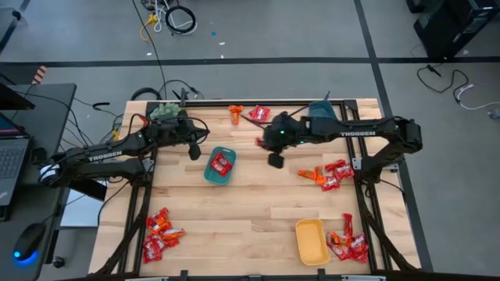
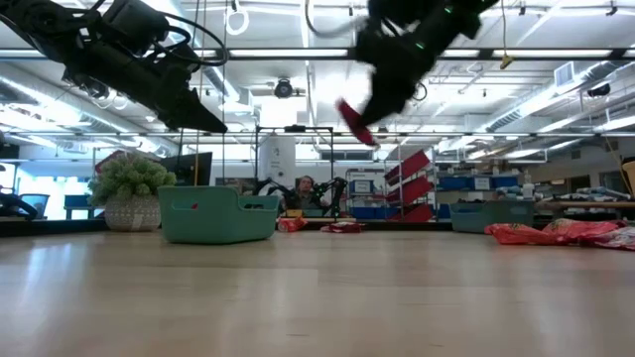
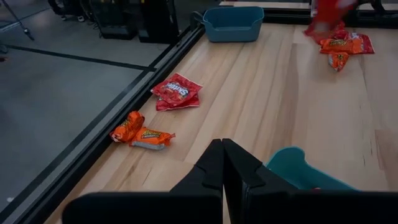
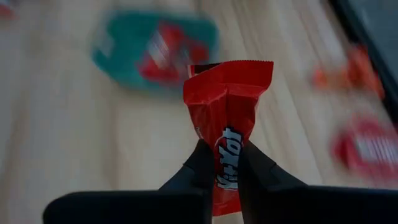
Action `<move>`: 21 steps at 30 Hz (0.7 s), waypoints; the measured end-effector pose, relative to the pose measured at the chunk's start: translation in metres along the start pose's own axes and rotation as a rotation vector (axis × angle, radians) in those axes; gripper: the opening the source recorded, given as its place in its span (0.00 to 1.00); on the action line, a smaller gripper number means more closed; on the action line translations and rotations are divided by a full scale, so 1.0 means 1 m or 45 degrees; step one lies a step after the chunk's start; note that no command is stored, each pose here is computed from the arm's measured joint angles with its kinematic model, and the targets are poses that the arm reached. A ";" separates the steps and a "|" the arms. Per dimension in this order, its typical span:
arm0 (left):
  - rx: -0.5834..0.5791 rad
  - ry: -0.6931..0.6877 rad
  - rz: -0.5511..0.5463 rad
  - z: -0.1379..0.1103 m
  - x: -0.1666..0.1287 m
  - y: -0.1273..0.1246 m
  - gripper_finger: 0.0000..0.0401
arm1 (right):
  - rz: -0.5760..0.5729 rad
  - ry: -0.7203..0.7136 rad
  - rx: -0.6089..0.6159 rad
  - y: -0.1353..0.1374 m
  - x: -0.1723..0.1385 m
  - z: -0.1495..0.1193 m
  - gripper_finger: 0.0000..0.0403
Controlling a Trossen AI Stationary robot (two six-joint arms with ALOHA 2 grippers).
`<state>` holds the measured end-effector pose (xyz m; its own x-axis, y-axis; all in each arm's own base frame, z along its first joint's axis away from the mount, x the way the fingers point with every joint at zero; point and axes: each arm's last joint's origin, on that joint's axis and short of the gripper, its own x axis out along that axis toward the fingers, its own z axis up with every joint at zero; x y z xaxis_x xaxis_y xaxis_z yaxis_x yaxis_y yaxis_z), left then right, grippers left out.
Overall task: Sort candy
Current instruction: Put the small red candy into the green bin
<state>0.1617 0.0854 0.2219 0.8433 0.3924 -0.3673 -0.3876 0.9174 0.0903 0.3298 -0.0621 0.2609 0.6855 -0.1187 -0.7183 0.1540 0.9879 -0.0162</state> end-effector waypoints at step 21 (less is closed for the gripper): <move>0.001 0.007 0.036 0.000 0.000 0.001 0.00 | 0.174 -0.162 -0.156 0.051 0.129 0.075 0.09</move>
<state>0.1613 0.0861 0.2216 0.8297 0.4182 -0.3699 -0.4114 0.9058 0.1014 0.4797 -0.0344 0.2193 0.7796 0.0136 -0.6261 -0.0288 0.9995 -0.0142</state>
